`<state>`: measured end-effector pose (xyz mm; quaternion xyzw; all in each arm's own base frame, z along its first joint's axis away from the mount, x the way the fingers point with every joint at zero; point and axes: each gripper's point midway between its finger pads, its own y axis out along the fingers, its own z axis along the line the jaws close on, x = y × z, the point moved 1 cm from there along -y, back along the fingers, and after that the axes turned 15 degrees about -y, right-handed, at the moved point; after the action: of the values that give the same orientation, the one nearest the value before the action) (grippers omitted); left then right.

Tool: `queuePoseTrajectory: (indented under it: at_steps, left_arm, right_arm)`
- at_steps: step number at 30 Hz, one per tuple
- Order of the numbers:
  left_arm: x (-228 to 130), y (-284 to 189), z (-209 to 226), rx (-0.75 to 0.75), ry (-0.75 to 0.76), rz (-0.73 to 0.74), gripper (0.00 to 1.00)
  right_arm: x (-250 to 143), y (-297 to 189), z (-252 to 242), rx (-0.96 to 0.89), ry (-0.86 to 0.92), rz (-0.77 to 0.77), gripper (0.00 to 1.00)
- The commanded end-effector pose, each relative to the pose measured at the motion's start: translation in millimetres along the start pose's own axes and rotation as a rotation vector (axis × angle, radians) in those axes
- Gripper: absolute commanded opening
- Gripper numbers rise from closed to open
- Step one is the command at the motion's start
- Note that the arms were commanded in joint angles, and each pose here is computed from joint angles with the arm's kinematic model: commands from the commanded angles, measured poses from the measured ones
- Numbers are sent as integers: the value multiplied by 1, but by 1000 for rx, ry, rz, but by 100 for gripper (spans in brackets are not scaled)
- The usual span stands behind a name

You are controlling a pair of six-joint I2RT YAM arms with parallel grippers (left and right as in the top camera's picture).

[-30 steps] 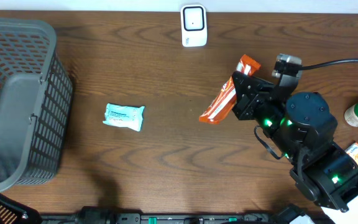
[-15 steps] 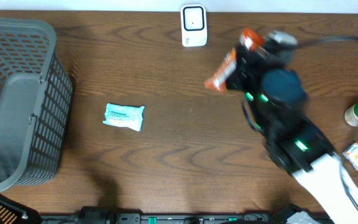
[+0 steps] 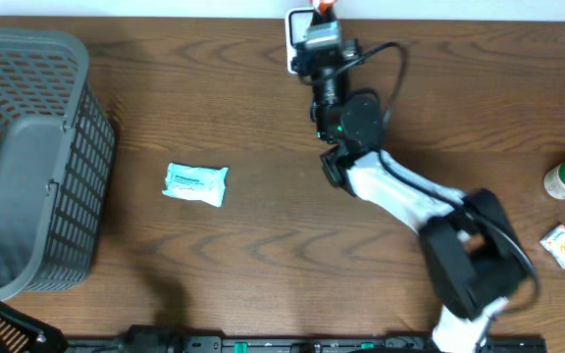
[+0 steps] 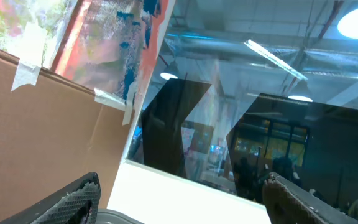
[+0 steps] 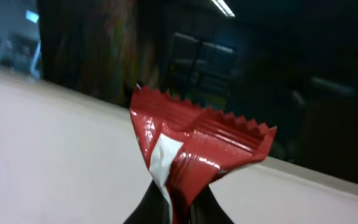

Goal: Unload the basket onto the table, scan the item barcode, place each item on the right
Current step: 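Hold the TOP bar up to the white scanner with the right gripper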

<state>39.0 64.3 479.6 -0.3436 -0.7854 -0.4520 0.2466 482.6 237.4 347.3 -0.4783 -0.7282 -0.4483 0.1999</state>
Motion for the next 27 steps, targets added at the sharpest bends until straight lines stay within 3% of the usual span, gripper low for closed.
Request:
queuePoseTrajectory:
  at_steps: [1,7,11,15,27]
  left_arm:
    - [3,-2,1,6,15,-12,84]
    - [-11,0,5,19,35,31,84]
    - [-41,-1,14,49,104,137,84]
    - [-44,0,15,45,204,150,84]
    - [-46,0,16,46,206,156,84]
  right_arm:
    - [-21,17,23,33,-234,-34,2]
    - [-60,56,52,61,-209,-22,1]
    - [-83,82,73,116,-217,-3,1]
    - [-101,94,84,113,-218,-7,1]
    - [-182,72,138,221,-178,105,1]
